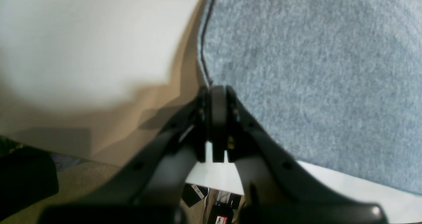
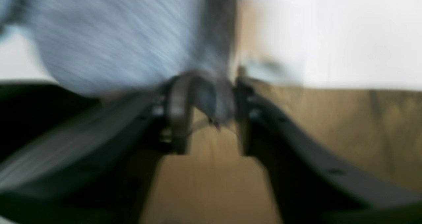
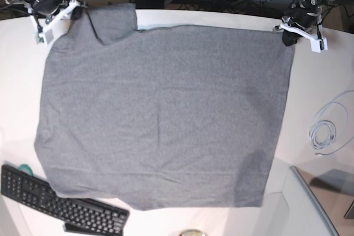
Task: Layout the t-shirt on the table in an organized manner, then fold the t-shirt properly
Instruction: 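Release the shirt with the right gripper and move it aside, then grasp the shirt edge with the right gripper and pull it outward, then lift the shirt edge with both grippers and pull it taut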
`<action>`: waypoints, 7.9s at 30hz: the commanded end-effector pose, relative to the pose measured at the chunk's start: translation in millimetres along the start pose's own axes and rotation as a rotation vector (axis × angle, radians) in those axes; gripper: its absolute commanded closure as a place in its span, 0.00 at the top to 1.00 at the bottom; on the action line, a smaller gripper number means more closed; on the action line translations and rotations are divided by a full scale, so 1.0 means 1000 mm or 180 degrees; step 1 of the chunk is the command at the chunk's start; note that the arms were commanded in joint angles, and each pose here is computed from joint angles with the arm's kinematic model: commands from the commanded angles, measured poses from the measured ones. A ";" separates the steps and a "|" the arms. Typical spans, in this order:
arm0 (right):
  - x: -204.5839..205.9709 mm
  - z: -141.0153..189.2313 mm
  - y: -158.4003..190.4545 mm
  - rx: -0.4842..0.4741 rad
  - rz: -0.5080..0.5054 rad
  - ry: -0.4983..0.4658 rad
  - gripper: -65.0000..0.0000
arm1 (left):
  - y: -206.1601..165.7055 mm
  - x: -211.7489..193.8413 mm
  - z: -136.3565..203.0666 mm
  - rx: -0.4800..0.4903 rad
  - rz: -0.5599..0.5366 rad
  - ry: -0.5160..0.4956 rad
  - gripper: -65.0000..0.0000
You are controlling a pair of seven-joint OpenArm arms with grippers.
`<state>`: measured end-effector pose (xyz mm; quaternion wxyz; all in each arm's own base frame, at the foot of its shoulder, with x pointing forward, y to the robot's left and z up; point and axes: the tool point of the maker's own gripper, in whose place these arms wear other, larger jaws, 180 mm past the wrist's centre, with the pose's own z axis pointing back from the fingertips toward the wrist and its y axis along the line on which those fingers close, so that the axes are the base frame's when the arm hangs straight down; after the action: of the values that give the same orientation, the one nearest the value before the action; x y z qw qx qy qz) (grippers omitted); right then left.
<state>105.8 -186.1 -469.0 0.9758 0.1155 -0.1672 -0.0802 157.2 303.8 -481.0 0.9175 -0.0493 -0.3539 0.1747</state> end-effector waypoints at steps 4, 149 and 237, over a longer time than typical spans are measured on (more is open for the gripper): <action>0.031 0.023 0.001 0.0195 -0.0073 -0.0422 0.50 | 0.006 0.015 0.004 0.0016 -0.0050 -0.0130 0.00; 0.218 -0.040 -0.058 -0.1760 0.0015 -0.0808 0.45 | 0.039 0.032 0.017 0.0258 -0.0057 -0.0245 0.00; 0.023 0.020 -0.016 -0.0040 0.0400 0.0363 0.00 | 0.032 0.056 0.075 0.0454 -0.0533 -0.0325 0.00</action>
<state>114.7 -207.4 -451.0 0.9883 0.1055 -0.1088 -0.0153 134.0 342.8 -406.2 0.9170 0.0429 -0.3755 0.1275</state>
